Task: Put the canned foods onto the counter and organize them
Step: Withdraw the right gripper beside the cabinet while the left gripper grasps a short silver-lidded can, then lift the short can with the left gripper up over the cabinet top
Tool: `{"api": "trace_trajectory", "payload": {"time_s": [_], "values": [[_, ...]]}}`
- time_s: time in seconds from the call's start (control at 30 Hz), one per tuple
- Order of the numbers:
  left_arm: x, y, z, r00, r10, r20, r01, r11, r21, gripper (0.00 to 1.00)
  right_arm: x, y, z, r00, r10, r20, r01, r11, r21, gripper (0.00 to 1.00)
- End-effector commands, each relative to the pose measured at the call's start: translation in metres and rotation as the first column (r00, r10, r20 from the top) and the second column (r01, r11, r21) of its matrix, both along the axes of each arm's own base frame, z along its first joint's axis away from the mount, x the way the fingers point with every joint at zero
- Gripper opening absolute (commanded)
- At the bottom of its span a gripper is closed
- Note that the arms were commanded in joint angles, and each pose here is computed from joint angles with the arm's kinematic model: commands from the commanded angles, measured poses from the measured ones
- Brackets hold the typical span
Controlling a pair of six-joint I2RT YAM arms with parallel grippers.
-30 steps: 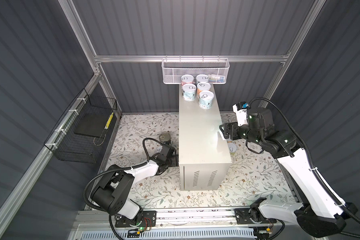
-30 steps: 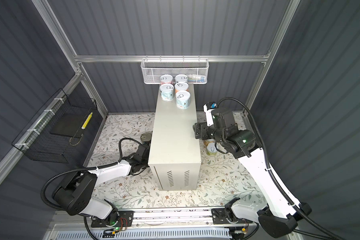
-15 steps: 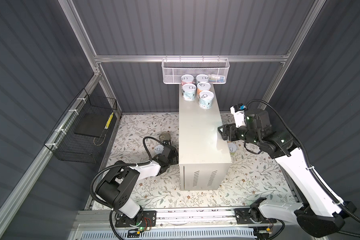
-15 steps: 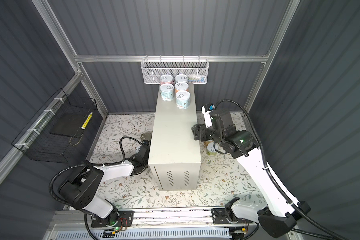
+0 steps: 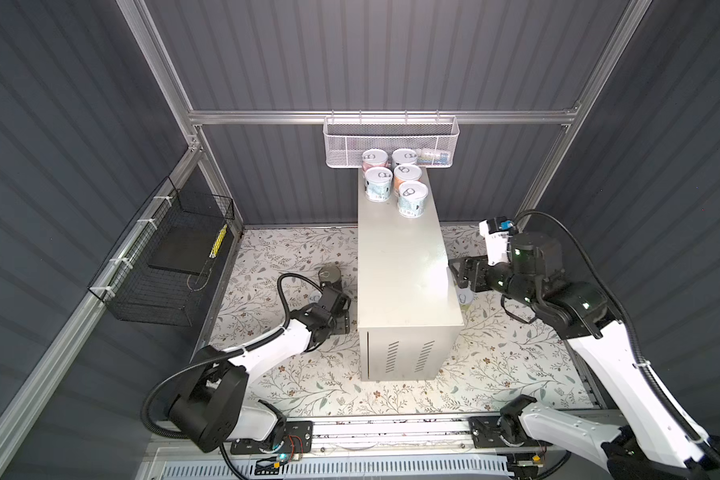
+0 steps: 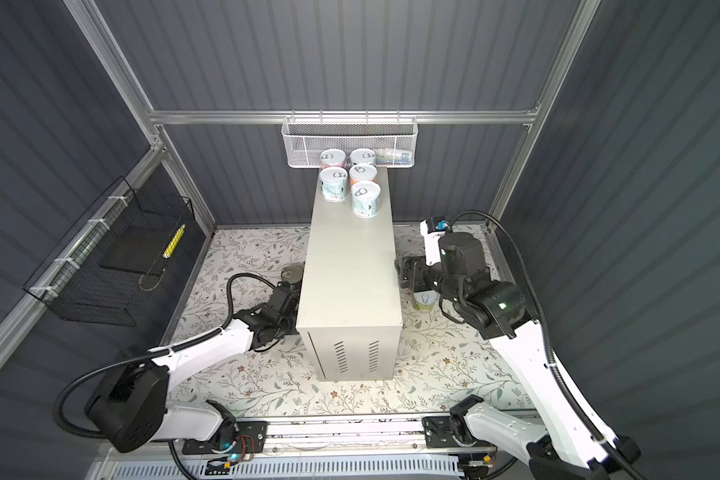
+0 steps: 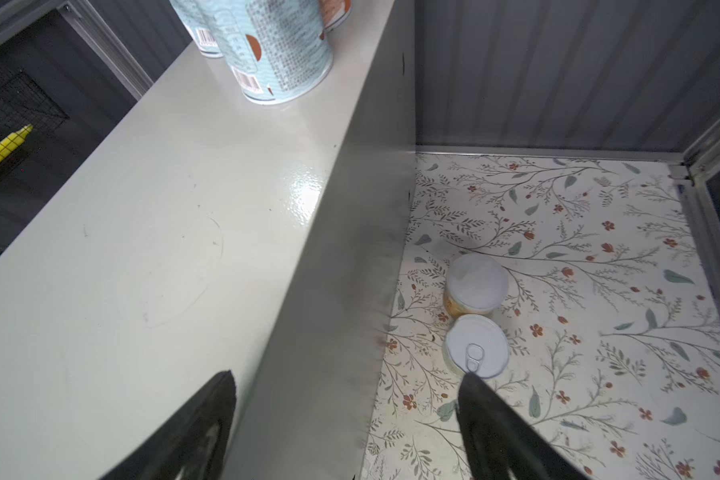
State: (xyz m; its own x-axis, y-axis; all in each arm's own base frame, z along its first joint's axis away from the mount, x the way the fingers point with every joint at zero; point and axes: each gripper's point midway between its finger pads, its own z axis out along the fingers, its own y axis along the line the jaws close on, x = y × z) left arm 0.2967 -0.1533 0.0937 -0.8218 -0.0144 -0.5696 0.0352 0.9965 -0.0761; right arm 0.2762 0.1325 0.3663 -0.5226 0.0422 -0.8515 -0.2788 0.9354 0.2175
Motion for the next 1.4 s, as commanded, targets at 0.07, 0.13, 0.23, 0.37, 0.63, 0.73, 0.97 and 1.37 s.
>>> {"api": "trace_trajectory", "payload": {"time_s": [0.07, 0.13, 0.23, 0.37, 0.63, 0.73, 0.97, 1.37], "values": [[-0.005, 0.014, 0.091, 0.999, -0.015, 0.051, 0.012, 0.998, 0.058, 0.0, -0.023, -0.039, 0.006, 0.993, -0.115, 0.035, 0.115, 0.993, 0.012, 0.85], [-0.003, 0.011, 0.119, 0.997, -0.042, 0.063, 0.038, 0.997, 0.065, 0.0, -0.028, -0.05, 0.004, 0.989, -0.144, 0.032, 0.144, 0.99, 0.009, 0.85], [0.004, 0.002, 0.163, 0.989, -0.111, 0.093, 0.104, 0.992, 0.071, 0.0, -0.033, -0.058, 0.0, 0.986, -0.165, 0.026, 0.165, 0.986, 0.007, 0.85], [0.013, 0.001, 0.218, 0.98, -0.157, 0.124, 0.14, 0.981, 0.13, 0.0, -0.036, -0.061, -0.002, 0.985, -0.171, 0.024, 0.171, 0.985, 0.008, 0.85], [0.039, 0.0, 0.311, 0.941, -0.189, 0.281, 0.135, 0.97, 0.201, 0.0, -0.037, -0.064, 0.001, 0.983, -0.177, 0.046, 0.177, 0.984, 0.004, 0.85], [0.054, -0.019, 0.332, 0.914, -0.229, 0.333, 0.179, 0.968, 0.175, 0.0, -0.037, -0.065, 0.005, 0.983, -0.175, 0.062, 0.175, 0.984, -0.001, 0.85], [0.087, -0.071, 0.352, 0.857, -0.307, 0.414, 0.293, 0.951, 0.099, 0.0, -0.036, -0.074, 0.016, 0.974, -0.2, 0.103, 0.206, 0.978, -0.045, 0.85], [0.102, -0.123, 0.353, 0.812, -0.352, 0.465, 0.398, 0.917, 0.0, 0.0, -0.039, -0.079, 0.037, 0.963, -0.212, 0.164, 0.219, 0.975, -0.027, 0.86]]}}
